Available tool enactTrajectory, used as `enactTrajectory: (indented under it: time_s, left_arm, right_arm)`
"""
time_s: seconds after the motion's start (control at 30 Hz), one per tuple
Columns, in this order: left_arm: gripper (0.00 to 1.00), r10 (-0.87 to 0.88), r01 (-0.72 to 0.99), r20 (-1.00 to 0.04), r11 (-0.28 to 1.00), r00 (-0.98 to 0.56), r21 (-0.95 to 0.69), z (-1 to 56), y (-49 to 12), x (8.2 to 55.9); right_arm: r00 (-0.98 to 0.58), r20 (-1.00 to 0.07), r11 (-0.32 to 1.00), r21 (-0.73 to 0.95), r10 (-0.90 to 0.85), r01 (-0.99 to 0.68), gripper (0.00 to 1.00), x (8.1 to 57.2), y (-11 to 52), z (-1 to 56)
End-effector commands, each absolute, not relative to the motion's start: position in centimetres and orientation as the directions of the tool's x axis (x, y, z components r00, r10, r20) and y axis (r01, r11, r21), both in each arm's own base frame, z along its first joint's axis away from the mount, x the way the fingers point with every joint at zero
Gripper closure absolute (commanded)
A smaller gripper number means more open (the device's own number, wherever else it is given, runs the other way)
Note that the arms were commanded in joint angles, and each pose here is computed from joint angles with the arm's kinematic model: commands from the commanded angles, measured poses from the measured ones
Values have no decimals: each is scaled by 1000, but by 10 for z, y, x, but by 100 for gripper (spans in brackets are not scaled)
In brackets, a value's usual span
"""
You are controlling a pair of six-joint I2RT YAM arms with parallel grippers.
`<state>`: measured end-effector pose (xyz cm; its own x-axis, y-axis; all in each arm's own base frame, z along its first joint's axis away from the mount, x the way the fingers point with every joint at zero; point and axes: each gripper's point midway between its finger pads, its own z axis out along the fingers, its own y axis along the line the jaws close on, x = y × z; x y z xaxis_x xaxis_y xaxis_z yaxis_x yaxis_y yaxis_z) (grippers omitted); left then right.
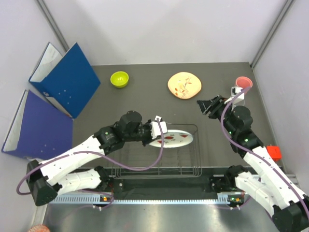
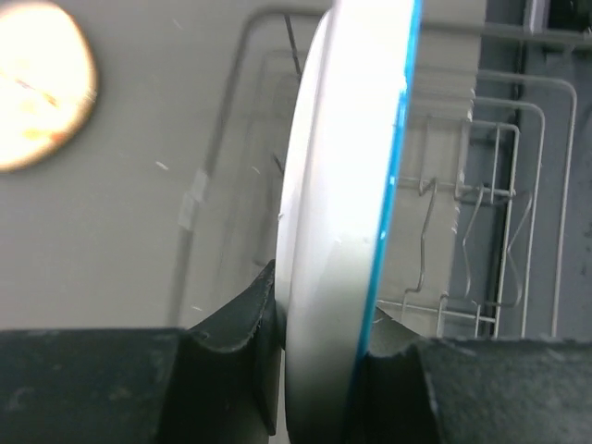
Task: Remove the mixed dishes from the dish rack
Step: Pick up the plate from the dish rack, then place the plate at the center of the board.
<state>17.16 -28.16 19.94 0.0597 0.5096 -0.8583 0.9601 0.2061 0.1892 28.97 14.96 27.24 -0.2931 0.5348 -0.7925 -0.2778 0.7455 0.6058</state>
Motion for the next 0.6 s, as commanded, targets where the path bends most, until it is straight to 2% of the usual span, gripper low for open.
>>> enactTrajectory:
  time_s: [0.0,0.17,0.23,0.3,0.4,0.47,0.5,0.57]
  left_arm:
    - [100,263,878,-915,292,307,379,333,-295,190]
    - [100,177,849,-914,340,364,404,381,-294,191]
    - [100,144,834,-921,391,361,389,396,-293,197]
    - [100,122,800,-938,493,324,340,410,-287,214]
    - [100,77,759,-976,617,206,208,424,-279,246]
    - [100,68,752,-995,651,79,105,413,-280,270]
    - [100,-19,753,-1000,658,8,-6,432,-271,282]
    - [100,-66,716,-982,676,-177,-175,415,-269,313]
  right_arm:
    - [-231,-787,701,615,572,-360,45,279,153,318]
    - [-168,-765,659,627,622,-416,45,263,148,366]
    - [-151,-760,654,627,632,-423,45,258,145,380]
    - [-126,-755,648,625,644,-434,45,251,140,393]
    - [-76,-741,638,622,667,-455,45,241,132,415]
    - [-76,-740,639,624,669,-450,44,236,129,418]
    - [-78,-740,639,624,668,-450,44,235,129,419]
    - [-83,-745,645,623,662,-443,44,234,128,419]
